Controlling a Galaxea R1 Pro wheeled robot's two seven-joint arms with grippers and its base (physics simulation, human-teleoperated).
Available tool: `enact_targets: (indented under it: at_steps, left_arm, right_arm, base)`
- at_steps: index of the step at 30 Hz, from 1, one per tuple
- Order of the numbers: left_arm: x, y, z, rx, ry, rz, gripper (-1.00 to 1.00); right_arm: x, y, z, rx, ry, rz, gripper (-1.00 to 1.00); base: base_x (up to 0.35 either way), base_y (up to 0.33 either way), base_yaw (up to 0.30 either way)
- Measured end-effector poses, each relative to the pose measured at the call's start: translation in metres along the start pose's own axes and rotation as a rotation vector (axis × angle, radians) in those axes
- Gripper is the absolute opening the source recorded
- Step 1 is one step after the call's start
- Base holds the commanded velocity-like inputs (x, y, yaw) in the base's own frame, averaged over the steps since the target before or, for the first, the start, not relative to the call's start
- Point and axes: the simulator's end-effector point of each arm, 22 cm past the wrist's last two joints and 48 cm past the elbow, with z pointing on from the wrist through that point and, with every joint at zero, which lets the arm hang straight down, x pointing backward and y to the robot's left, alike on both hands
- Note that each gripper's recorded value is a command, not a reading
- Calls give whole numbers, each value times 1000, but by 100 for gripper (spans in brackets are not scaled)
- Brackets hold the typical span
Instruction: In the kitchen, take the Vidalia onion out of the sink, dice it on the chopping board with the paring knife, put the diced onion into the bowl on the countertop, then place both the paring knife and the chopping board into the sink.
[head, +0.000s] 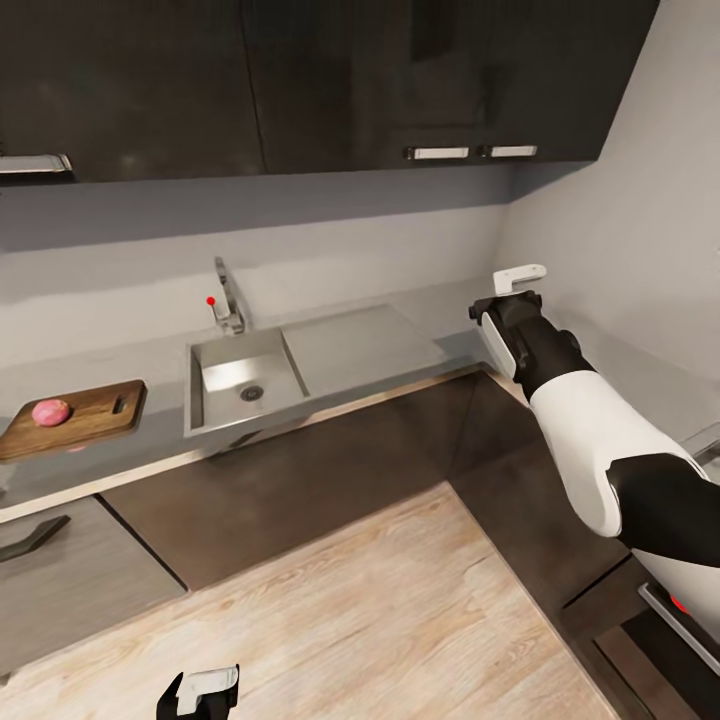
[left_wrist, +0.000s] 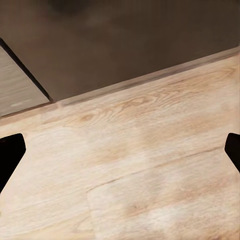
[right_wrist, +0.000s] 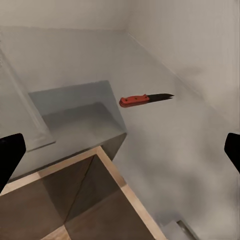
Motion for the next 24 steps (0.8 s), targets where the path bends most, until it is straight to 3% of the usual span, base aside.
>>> enact_targets:
  at_steps: [24]
  left_arm:
    - [-17,-4,-1,4,-36,-8,100]
  right_arm:
    - [-22,-11,-17,8,-41,15,100]
  base:
    - [0,0,0]
